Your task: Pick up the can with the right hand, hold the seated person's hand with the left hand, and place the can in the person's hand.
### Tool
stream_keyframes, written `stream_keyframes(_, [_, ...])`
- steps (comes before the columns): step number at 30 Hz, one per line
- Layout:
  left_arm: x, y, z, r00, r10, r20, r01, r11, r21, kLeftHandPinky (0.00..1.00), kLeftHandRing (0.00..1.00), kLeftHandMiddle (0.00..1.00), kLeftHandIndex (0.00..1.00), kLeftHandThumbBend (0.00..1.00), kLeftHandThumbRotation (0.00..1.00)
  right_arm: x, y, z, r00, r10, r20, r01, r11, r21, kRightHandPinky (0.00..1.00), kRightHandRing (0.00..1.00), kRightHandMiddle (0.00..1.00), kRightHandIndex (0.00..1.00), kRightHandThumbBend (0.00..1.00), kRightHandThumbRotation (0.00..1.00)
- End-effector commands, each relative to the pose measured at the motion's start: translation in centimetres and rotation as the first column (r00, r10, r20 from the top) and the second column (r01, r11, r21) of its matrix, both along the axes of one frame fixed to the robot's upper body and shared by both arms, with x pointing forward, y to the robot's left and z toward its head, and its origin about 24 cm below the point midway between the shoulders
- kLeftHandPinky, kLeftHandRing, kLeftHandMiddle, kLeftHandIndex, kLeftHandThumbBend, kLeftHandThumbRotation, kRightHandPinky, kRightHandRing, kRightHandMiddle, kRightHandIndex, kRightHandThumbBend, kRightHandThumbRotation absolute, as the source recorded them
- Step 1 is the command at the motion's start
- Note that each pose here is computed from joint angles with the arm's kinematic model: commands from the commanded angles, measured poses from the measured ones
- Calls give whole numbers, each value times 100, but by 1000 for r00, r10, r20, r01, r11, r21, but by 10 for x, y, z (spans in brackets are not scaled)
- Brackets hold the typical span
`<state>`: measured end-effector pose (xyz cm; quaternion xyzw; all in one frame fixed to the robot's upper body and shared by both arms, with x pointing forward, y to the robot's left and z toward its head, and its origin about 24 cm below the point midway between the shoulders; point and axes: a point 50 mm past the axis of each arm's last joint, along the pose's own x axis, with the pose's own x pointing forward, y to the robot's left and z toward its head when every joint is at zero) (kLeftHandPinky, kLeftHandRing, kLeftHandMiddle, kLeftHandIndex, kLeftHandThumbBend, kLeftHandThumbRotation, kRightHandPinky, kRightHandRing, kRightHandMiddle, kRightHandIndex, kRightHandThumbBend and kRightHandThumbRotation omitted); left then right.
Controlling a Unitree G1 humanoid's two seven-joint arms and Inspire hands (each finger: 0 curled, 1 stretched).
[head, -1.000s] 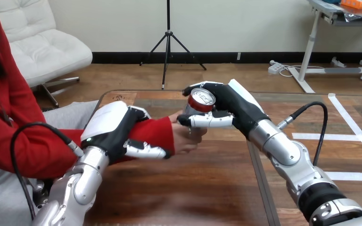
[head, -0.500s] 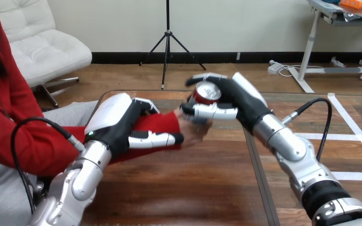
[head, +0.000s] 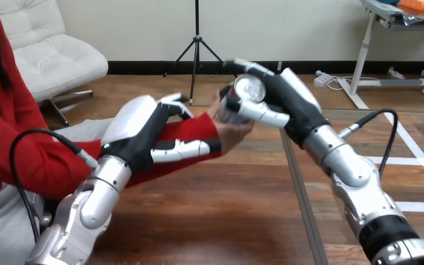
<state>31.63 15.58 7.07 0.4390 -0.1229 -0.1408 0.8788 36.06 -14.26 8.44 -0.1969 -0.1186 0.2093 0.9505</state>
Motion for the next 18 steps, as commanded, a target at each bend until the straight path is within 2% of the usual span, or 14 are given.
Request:
stream_keyframes(1, [5,-31,48,968,-141,207,158,985,-69,76,94,92,90,100,86,-3,2,8,998,22,53,-24,999,27,73,83,89,90,100,100])
stream_keyframes(10, [0,-24,36,977,-119,175,142,982,-125,74,94,92,92,100,90,-10,-5,0,999,9,43,-11,998,59,74,83,88,91,100,100])
stream_keyframes(18, [-6,-14,20,984,-55,171,89,976,-200,71,90,90,91,100,98,-19,-14,-10,1000,-16,22,14,995,96,79,88,91,92,100,100])
